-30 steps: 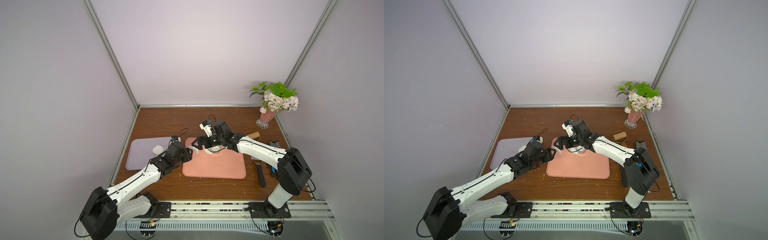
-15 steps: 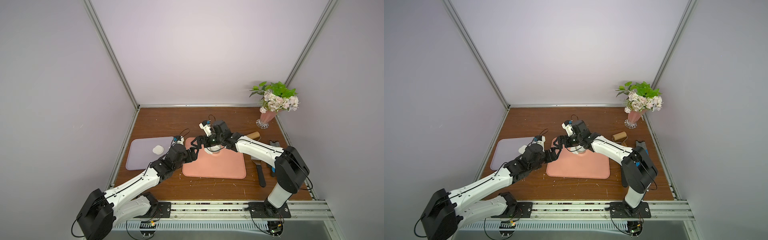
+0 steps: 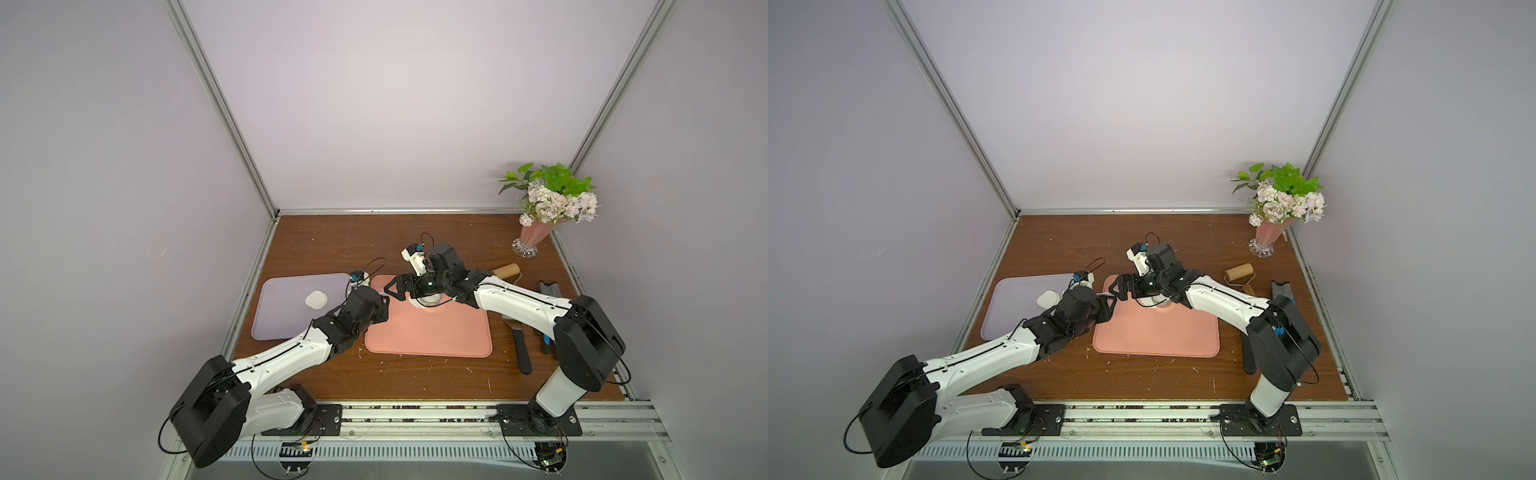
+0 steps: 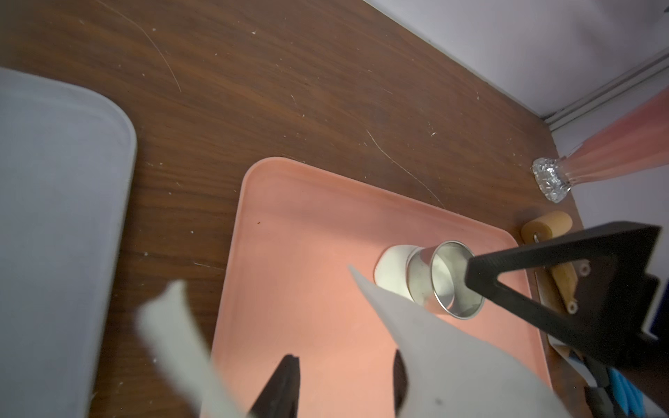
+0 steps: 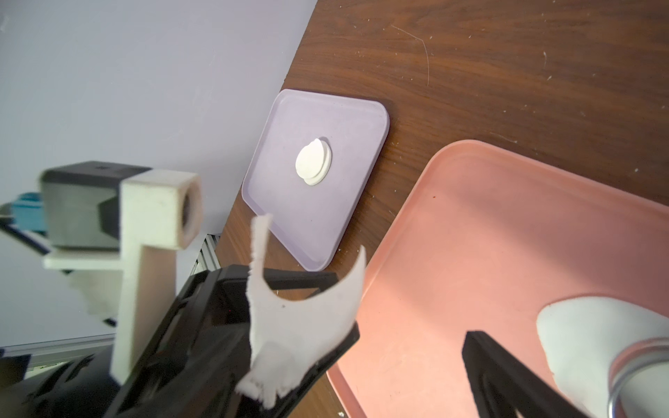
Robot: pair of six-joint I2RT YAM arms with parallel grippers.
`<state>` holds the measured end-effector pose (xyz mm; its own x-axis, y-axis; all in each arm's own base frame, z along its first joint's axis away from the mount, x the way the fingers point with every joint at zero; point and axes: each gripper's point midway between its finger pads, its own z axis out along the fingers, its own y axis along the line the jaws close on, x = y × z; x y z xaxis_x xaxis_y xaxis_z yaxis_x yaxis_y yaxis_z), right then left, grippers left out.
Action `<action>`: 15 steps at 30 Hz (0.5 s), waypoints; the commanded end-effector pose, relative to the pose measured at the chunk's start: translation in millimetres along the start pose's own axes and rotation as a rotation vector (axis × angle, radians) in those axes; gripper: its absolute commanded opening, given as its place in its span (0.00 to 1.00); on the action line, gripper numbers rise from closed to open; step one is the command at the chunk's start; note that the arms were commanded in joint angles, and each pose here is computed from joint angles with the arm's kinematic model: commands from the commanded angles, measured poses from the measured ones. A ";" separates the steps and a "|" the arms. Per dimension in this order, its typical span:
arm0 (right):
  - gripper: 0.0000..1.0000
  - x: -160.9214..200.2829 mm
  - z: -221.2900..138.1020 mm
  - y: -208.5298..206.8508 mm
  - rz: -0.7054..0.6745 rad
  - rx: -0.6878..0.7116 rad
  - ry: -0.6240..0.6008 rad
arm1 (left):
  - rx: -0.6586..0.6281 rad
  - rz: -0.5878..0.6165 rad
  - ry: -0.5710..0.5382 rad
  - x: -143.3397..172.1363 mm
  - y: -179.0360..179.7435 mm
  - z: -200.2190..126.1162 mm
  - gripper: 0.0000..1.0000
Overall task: Roll out the dumpling wrappers from the dough
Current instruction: Remove the dumpling wrapper from the work surface.
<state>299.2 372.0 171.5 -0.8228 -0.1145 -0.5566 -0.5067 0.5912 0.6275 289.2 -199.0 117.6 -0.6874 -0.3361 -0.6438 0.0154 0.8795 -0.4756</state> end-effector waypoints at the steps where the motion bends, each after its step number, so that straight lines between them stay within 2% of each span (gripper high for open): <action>1: 0.99 -17.1 -18.5 15.4 -0.034 -0.023 -0.066 | 0.004 0.003 -0.006 -10.2 -5.8 0.8 0.31; 5: 0.99 -17.6 -19.9 12.7 -0.028 -0.022 -0.073 | 0.001 0.020 0.025 -5.5 -6.5 2.0 0.10; 6: 0.99 -17.7 -20.0 10.7 -0.027 -0.018 -0.073 | 0.001 0.022 0.030 -4.6 -5.9 1.1 0.13; 7: 0.99 -18.2 -19.8 9.4 -0.026 -0.015 -0.073 | 0.006 0.023 0.035 -3.7 -6.2 -0.6 0.17; 8: 0.99 -19.4 -20.6 6.8 -0.024 -0.009 -0.074 | 0.010 0.022 0.043 -2.3 -6.1 -3.4 0.27; 9: 0.99 -20.8 -20.9 5.0 -0.023 -0.002 -0.076 | 0.014 0.020 0.046 -2.1 -5.8 -7.2 0.43; 10: 0.99 -22.3 -20.9 3.3 -0.025 0.007 -0.078 | 0.012 0.017 0.048 -1.3 -4.1 -11.3 0.52; 13: 0.99 -23.6 -18.6 -0.2 -0.028 0.026 -0.073 | 0.001 -0.004 0.025 -3.4 5.0 -28.0 0.59; 15: 0.99 -23.7 -15.6 -1.3 -0.019 0.025 -0.069 | 0.007 -0.014 0.007 -5.0 8.6 -39.4 0.69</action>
<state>308.5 360.5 182.1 -0.8088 -0.0847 -0.5820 -0.5056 0.6056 0.6145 275.4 -193.5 141.9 -0.6919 -0.3354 -0.6394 0.0451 0.8637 -0.5019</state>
